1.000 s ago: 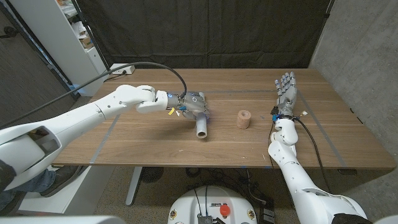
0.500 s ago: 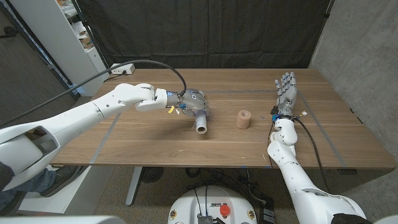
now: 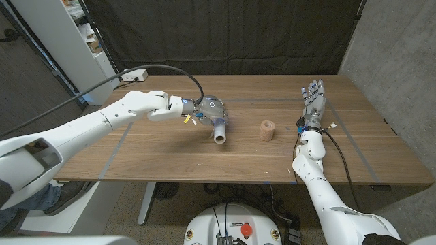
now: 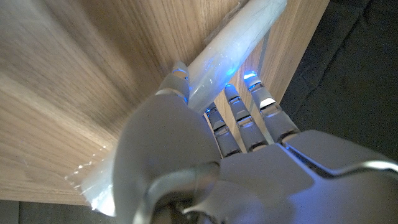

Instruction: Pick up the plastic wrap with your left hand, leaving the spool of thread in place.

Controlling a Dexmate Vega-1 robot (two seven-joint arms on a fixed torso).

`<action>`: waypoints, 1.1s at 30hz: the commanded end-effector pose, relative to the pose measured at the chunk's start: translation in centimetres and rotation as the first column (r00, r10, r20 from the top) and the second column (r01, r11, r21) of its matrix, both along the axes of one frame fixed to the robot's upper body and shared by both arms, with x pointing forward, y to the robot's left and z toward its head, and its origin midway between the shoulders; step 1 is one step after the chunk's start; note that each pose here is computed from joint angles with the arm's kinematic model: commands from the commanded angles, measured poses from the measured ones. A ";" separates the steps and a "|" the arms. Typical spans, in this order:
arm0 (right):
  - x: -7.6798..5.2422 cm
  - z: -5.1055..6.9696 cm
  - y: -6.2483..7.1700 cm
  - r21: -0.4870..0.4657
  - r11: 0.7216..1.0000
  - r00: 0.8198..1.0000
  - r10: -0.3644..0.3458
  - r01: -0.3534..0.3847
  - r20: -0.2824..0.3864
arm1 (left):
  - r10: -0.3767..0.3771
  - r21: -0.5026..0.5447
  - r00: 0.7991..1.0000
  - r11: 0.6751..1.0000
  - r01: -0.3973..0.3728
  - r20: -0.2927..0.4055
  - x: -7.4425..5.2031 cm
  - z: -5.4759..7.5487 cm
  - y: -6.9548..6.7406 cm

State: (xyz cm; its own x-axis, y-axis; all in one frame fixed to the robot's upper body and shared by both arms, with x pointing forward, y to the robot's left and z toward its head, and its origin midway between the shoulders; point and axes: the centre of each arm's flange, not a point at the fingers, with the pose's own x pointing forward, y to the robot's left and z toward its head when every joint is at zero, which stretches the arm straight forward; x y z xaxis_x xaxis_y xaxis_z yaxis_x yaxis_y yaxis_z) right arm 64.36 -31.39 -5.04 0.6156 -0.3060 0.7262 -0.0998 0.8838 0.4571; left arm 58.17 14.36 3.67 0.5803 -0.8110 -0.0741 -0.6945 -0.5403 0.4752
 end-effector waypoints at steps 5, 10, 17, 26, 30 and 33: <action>0.1 -0.2 0.1 0.011 1.000 1.000 0.000 0.000 0.002 | -0.006 -0.001 0.999 1.000 0.006 0.038 -0.3 1.2 -0.1; 0.1 -0.3 0.1 0.016 1.000 1.000 0.002 -0.002 0.003 | -0.005 0.002 0.999 1.000 0.005 0.048 -0.3 1.4 -0.1; 0.2 -0.3 0.1 0.021 1.000 1.000 0.003 -0.003 0.004 | -0.006 -0.001 0.998 1.000 0.006 0.069 -0.6 2.1 -0.2; 0.4 -0.1 0.1 0.020 1.000 1.000 0.005 -0.005 0.007 | -0.004 -0.010 0.995 1.000 0.005 0.096 -0.6 2.7 -0.3; 0.4 0.0 0.0 0.021 1.000 1.000 0.005 -0.005 0.010 | 0.002 -0.010 0.994 1.000 -0.001 0.110 -0.7 3.0 -0.3; 0.3 0.1 -0.1 0.021 1.000 1.000 0.002 -0.003 0.012 | -0.002 -0.022 0.993 1.000 0.005 0.121 -0.9 3.6 -0.5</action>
State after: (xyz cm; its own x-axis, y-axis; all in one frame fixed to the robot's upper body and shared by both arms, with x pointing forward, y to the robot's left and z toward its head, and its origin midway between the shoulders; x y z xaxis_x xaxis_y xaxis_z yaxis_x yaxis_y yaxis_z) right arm 64.69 -31.31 -5.19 0.6123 -0.3174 0.7241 -0.1057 0.8748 0.4728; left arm 57.58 14.07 6.10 0.5805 -0.8141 -0.0198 -0.7353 -0.5345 0.4167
